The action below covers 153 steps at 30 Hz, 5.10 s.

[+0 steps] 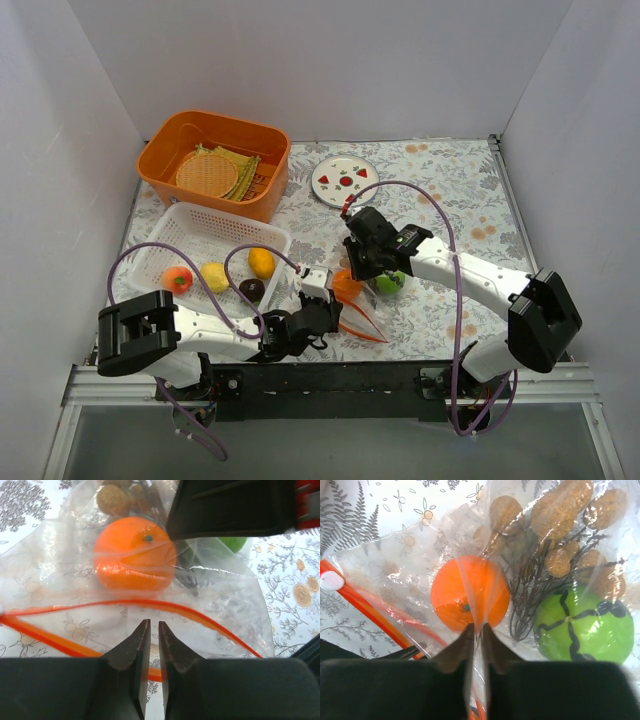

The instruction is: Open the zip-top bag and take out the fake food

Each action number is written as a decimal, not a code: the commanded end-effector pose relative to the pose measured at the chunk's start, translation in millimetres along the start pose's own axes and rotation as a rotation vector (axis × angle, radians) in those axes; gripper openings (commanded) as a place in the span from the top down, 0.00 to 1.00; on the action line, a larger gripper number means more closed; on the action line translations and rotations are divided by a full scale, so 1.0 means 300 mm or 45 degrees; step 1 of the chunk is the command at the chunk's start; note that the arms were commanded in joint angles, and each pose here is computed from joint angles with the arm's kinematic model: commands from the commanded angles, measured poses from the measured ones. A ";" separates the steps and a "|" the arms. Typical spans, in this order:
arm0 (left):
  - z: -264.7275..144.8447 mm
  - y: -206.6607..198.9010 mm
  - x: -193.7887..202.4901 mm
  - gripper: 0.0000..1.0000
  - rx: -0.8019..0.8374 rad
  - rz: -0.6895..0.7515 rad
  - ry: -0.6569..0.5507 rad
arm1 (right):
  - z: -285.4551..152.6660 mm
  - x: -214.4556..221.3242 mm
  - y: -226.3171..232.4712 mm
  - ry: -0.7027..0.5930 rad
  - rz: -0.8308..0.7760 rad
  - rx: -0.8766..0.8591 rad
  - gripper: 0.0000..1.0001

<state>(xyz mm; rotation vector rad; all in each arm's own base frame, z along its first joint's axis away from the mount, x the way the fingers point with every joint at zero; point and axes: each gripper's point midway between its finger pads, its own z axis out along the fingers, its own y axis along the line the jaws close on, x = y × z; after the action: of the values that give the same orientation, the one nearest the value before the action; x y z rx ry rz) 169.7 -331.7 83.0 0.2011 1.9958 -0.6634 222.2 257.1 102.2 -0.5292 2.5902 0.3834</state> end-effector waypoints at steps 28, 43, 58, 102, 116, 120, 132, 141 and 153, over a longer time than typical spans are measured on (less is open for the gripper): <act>0.042 0.064 -0.064 0.93 -0.147 -0.239 -0.030 | -0.014 0.260 0.024 -0.122 -0.510 0.239 0.35; 0.020 0.063 -0.078 0.92 -0.101 -0.283 -0.035 | 0.021 0.298 0.021 -0.043 -0.495 0.260 0.76; -0.007 0.045 -0.012 0.94 0.009 -0.341 0.043 | -0.175 0.135 0.035 -0.290 -0.428 0.233 0.52; 0.046 0.082 -0.077 0.20 -0.167 -0.137 -0.137 | -0.292 0.019 0.135 -0.349 -0.283 -0.159 0.99; 0.159 0.087 -0.038 0.04 -0.343 0.018 -0.084 | -0.278 0.084 0.152 -0.314 -0.256 -0.255 0.99; 0.178 0.075 -0.031 0.15 -0.336 0.006 -0.086 | -0.266 0.099 0.132 -0.296 -0.243 -0.227 0.99; 0.126 0.032 -0.086 0.67 -0.200 -0.063 -0.108 | -0.240 0.092 0.030 -0.290 -0.120 -0.084 0.99; 0.074 0.049 -0.064 0.72 -0.148 -0.079 -0.056 | -0.237 0.048 -0.022 -0.318 -0.054 0.032 0.99; -0.007 -0.029 0.007 0.73 0.016 -0.076 0.214 | -0.191 -0.005 -0.083 -0.351 -0.047 0.203 0.99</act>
<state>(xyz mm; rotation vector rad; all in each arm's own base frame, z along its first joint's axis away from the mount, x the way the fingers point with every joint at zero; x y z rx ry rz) 178.8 -334.8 72.1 0.1752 2.1082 -0.6431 192.7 212.3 133.9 -0.4937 2.3744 0.2603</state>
